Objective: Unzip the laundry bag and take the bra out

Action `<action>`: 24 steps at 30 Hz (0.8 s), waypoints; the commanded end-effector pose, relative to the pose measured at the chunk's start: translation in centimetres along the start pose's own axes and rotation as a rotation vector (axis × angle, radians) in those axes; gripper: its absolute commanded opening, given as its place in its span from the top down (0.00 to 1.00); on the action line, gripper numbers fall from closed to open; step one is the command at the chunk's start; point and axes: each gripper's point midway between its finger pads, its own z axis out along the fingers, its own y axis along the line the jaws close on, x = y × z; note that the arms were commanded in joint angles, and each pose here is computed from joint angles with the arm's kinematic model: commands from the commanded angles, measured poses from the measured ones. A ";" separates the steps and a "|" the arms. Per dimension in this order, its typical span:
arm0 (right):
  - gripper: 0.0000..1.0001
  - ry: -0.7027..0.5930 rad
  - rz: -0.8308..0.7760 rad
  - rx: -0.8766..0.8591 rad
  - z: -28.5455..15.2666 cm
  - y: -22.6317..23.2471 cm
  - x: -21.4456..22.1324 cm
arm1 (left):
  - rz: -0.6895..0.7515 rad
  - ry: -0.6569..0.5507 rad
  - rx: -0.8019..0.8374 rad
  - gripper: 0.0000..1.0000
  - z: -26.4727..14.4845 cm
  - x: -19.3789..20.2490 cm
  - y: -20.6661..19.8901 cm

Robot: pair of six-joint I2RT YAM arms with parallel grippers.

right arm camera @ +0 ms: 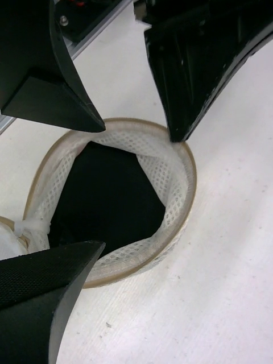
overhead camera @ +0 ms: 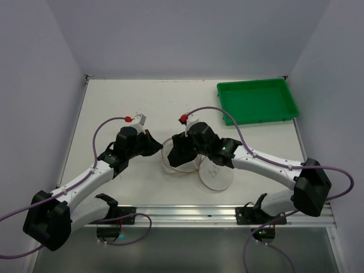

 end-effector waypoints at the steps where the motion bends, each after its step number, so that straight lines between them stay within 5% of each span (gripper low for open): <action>1: 0.20 0.045 -0.050 0.013 1.9 -0.3 1.3 | 0.034 -0.015 0.040 1.00 0.1 -0.5 -0.9; 6: 0.08 0.137 -0.043 0.044 4.3 -1.5 4.9 | 0.030 -0.003 0.040 1.00 0.2 -0.3 -0.9; 18: 0.11 0.277 -0.040 0.076 6.4 -2.9 10.0 | 0.026 0.001 0.018 1.00 0.3 0.0 -0.4; 22: 0.32 0.285 -0.041 0.089 6.5 -3.2 10.5 | 0.023 0.008 0.012 1.00 0.4 0.2 -0.1; 24: 0.50 0.275 -0.042 0.103 6.3 -3.5 10.3 | 0.020 0.015 0.007 1.00 0.5 0.4 0.1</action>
